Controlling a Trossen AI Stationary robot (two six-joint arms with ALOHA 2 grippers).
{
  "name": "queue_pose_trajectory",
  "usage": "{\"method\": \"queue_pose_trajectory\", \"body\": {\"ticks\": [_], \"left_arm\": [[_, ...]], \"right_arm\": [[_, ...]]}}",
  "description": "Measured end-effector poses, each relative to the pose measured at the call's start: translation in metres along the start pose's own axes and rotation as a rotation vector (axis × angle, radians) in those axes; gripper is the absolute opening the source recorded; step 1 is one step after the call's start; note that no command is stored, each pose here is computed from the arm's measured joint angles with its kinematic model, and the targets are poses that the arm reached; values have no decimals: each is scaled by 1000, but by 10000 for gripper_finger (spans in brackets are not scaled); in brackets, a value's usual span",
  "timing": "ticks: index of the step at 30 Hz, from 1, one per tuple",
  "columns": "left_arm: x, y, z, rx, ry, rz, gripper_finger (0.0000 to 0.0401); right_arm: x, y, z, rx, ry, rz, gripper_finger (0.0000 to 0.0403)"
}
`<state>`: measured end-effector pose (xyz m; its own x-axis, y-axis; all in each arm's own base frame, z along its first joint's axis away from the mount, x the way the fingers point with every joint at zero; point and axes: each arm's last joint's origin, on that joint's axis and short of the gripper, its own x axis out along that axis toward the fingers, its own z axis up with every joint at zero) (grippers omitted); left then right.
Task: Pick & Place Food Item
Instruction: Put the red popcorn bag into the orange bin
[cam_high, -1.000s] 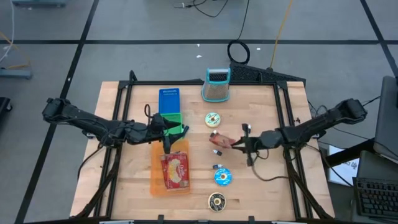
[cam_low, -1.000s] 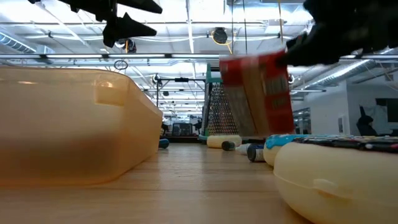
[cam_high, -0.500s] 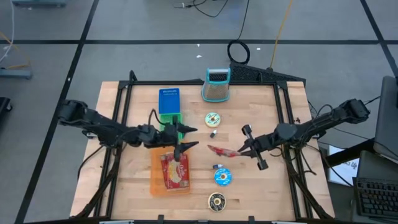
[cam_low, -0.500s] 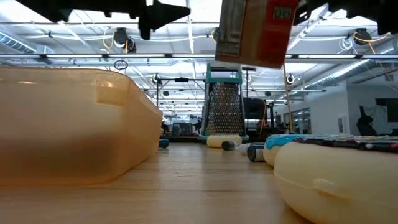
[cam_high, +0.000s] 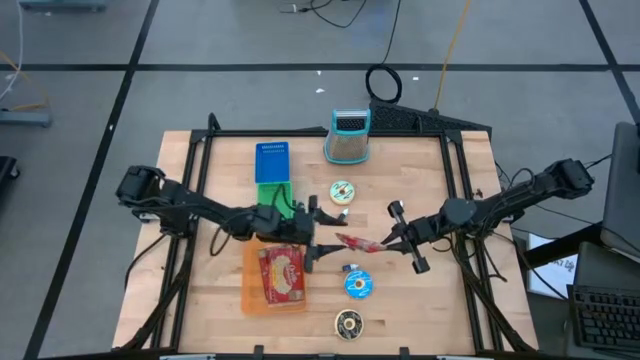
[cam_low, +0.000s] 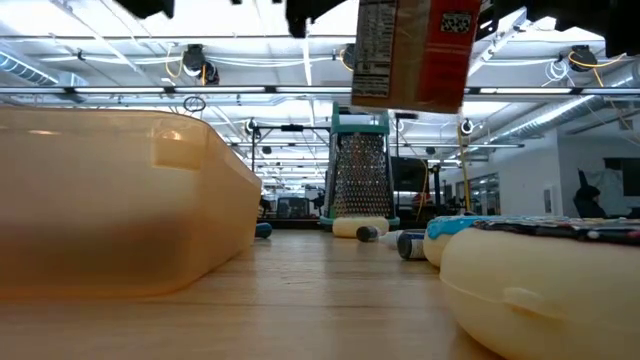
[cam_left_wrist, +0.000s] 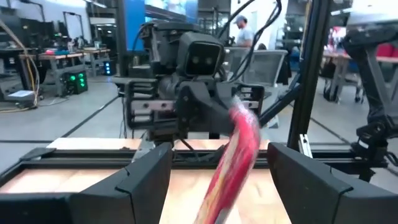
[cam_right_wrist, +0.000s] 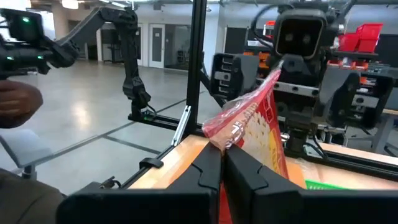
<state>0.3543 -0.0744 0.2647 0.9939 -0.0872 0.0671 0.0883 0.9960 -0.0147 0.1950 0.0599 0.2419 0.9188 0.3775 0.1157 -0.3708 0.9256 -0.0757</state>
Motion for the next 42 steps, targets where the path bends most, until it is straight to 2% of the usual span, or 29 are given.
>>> {"method": "queue_pose_trajectory", "body": {"ticks": [7,14,18,25,27,34,39,42], "left_arm": [[17,-1,16,33,68,1,266],[18,1,16,17,96,7,254],[18,0,16,29,98,-26,197],[18,0,16,40,96,-76,40],[17,-1,18,39,93,-88,12],[-2,-10,46,87,83,-71,5],[-26,-27,57,120,178,31,3],[-40,-41,61,130,182,80,4]], "right_arm": [[0,0,0,0,-2,0,0],[0,0,0,-1,-2,1,0],[0,0,0,-1,-3,2,0],[0,0,0,-2,-4,-1,0],[0,0,0,-1,-3,-6,4],[-2,-1,0,31,23,-56,38],[-5,-1,3,45,17,-56,63],[-7,-1,4,34,20,-56,73]]}}
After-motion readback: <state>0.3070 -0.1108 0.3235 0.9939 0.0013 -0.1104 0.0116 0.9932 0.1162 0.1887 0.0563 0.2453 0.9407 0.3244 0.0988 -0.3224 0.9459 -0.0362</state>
